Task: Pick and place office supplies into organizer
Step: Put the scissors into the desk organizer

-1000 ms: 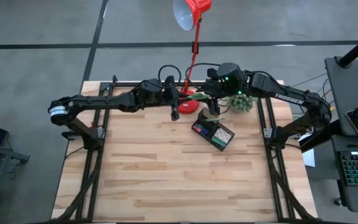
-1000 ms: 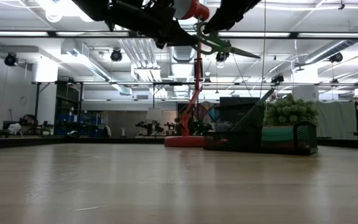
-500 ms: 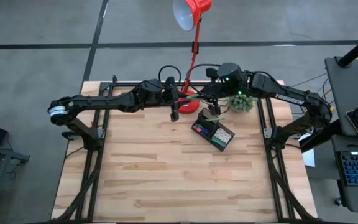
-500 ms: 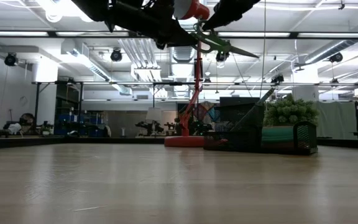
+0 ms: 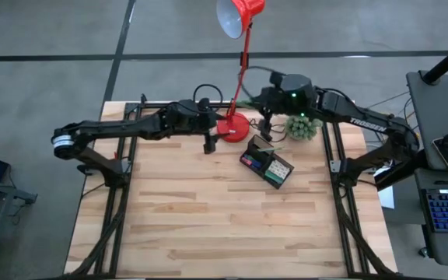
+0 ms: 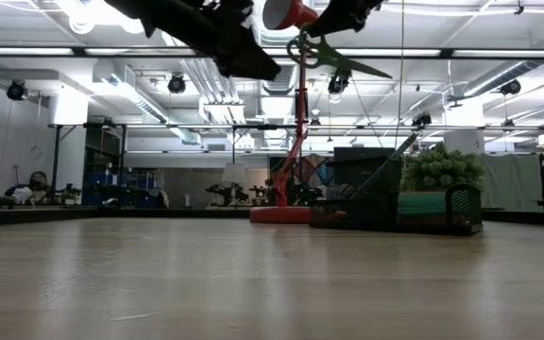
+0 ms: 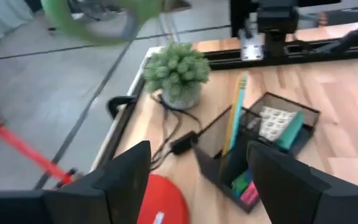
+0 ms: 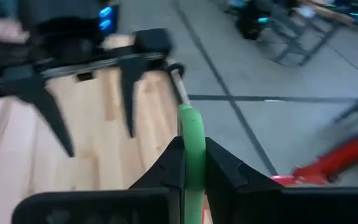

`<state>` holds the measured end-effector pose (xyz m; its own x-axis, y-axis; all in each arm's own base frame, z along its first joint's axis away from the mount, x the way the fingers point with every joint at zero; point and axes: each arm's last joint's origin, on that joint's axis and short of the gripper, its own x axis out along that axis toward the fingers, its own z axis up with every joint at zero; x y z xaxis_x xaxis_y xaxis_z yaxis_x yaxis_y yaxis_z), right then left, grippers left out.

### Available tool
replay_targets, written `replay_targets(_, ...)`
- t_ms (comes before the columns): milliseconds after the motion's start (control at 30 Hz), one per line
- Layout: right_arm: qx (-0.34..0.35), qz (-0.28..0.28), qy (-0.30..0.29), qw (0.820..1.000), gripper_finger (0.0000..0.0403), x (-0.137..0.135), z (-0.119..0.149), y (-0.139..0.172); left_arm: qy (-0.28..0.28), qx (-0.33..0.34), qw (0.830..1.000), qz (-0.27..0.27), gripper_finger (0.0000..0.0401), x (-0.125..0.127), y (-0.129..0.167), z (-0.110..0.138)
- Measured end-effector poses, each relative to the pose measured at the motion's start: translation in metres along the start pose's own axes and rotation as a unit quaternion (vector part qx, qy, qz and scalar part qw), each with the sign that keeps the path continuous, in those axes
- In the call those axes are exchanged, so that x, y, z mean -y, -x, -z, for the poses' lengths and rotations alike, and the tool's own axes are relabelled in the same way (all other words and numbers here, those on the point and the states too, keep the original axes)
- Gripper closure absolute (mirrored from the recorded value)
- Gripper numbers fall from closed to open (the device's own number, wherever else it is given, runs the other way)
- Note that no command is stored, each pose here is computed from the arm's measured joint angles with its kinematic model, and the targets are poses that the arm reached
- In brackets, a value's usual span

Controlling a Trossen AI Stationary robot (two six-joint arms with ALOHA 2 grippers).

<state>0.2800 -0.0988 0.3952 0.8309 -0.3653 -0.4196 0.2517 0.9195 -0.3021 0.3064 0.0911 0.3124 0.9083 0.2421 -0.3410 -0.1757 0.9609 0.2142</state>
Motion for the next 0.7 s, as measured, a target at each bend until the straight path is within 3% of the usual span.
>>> replay_targets(100,0.015,0.037,-0.043,0.998,0.0377,0.003,0.0,0.009,0.002,-0.004,1.0,-0.009,0.0148,0.0,0.016,0.0)
replay_targets(267,0.041,0.13,-0.145,0.98,0.0377,0.004,0.016,0.025,0.025,0.021,0.999,-0.02,0.0148,0.001,0.044,0.004)
replay_targets(467,0.136,0.11,-0.187,0.967,0.0377,-0.019,0.046,0.04,0.04,0.057,0.997,-0.031,0.0148,0.008,0.073,0.027)
replay_targets(700,0.274,0.075,-0.2,0.938,0.0377,-0.055,0.088,0.04,0.063,0.136,0.988,-0.043,0.0148,0.014,0.101,0.049)
